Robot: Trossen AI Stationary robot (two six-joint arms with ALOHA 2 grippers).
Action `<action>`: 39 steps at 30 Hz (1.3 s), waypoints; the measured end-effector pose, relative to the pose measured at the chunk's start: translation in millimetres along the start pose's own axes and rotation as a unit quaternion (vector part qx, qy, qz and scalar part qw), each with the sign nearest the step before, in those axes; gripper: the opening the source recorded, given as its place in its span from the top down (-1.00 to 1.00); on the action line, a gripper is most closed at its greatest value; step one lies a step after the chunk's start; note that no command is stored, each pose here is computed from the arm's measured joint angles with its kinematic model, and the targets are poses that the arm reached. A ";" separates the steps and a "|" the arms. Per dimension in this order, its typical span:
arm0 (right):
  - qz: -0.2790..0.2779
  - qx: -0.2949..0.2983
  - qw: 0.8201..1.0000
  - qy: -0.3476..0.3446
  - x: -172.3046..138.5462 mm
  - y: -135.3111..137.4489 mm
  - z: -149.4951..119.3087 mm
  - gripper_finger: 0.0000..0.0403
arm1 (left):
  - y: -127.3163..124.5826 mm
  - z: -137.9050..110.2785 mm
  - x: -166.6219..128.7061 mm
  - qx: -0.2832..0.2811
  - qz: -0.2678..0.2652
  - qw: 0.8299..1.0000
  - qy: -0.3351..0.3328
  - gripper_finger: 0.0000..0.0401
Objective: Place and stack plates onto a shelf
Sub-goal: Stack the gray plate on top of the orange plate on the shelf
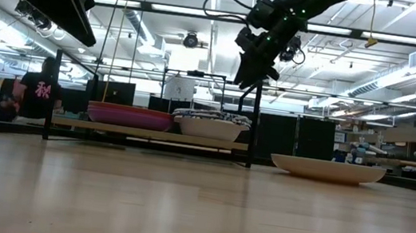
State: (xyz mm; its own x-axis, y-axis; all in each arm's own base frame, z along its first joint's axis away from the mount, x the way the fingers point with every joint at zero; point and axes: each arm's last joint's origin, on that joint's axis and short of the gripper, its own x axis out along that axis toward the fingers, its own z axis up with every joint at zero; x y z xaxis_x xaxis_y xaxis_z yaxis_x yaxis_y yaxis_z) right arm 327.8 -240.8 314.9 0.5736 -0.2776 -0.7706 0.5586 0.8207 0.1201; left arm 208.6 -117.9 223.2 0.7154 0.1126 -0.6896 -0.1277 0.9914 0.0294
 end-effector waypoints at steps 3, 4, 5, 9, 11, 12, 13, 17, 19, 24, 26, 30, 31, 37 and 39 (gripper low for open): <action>0.001 0.002 1.000 0.011 -5.8 -0.3 1.1 0.24 | 0.0 0.0 0.0 0.000 0.000 1.000 0.000 0.36; 0.000 0.003 1.000 0.014 -7.8 -0.3 1.8 0.24 | 0.0 0.0 0.0 0.000 0.000 1.000 0.000 0.36; 0.000 0.003 1.000 0.015 -9.8 0.0 2.7 0.24 | 0.0 0.0 0.0 0.000 0.000 1.000 0.000 0.36; 0.000 -0.006 1.000 0.031 -18.2 1.1 3.0 0.24 | 0.0 0.0 0.0 0.000 0.000 1.000 0.000 0.36; 0.000 -0.014 0.999 0.033 -24.3 1.8 2.7 0.24 | 0.0 0.0 0.0 0.000 0.000 1.000 0.000 0.36; 0.000 -0.015 0.999 0.035 -27.3 2.2 2.0 0.24 | 0.0 0.0 0.0 0.000 0.000 1.000 0.000 0.36; 0.000 -0.015 0.999 0.038 -30.0 2.5 1.2 0.24 | 0.0 0.0 0.0 0.000 0.000 1.000 0.000 0.36; 0.000 -0.014 0.998 0.060 -40.4 3.5 -4.3 0.24 | 0.0 0.0 0.0 0.000 0.000 1.000 0.000 0.36; 0.000 -0.020 0.997 0.071 -48.7 4.4 -7.7 0.24 | 0.0 0.0 0.0 0.000 0.000 1.000 0.000 0.36; 0.004 -0.054 0.991 0.123 -60.5 5.4 -19.2 0.24 | -0.1 0.1 0.0 -0.001 0.000 1.000 0.000 0.36; 0.006 -0.065 0.988 0.138 -63.0 5.6 -22.4 0.24 | -0.3 0.5 0.0 -0.002 -0.002 1.000 -0.002 0.36; 0.008 -0.070 0.985 0.157 -58.3 4.8 -28.0 0.24 | -0.9 1.6 0.0 -0.005 -0.004 1.000 -0.008 0.36; 0.010 -0.074 0.983 0.165 -56.0 4.4 -30.7 0.24 | -1.0 1.7 0.0 -0.005 -0.005 1.000 -0.008 0.36; 0.016 -0.083 0.974 0.210 -41.0 1.3 -47.8 0.24 | -1.0 1.7 0.0 -0.005 -0.004 1.000 -0.008 0.36; 0.017 -0.086 0.971 0.221 -38.3 0.0 -53.4 0.24 | -1.0 1.7 0.0 -0.005 -0.005 1.000 -0.008 0.36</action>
State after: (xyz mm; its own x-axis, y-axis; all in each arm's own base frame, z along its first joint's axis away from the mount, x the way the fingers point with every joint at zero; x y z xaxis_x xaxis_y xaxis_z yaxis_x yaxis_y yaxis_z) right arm 273.8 -203.4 311.1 0.2553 -0.0383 -0.9661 0.4136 0.9075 0.0733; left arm 209.9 -118.8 224.4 0.7273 0.1048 -0.6783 -0.1283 0.9916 0.0157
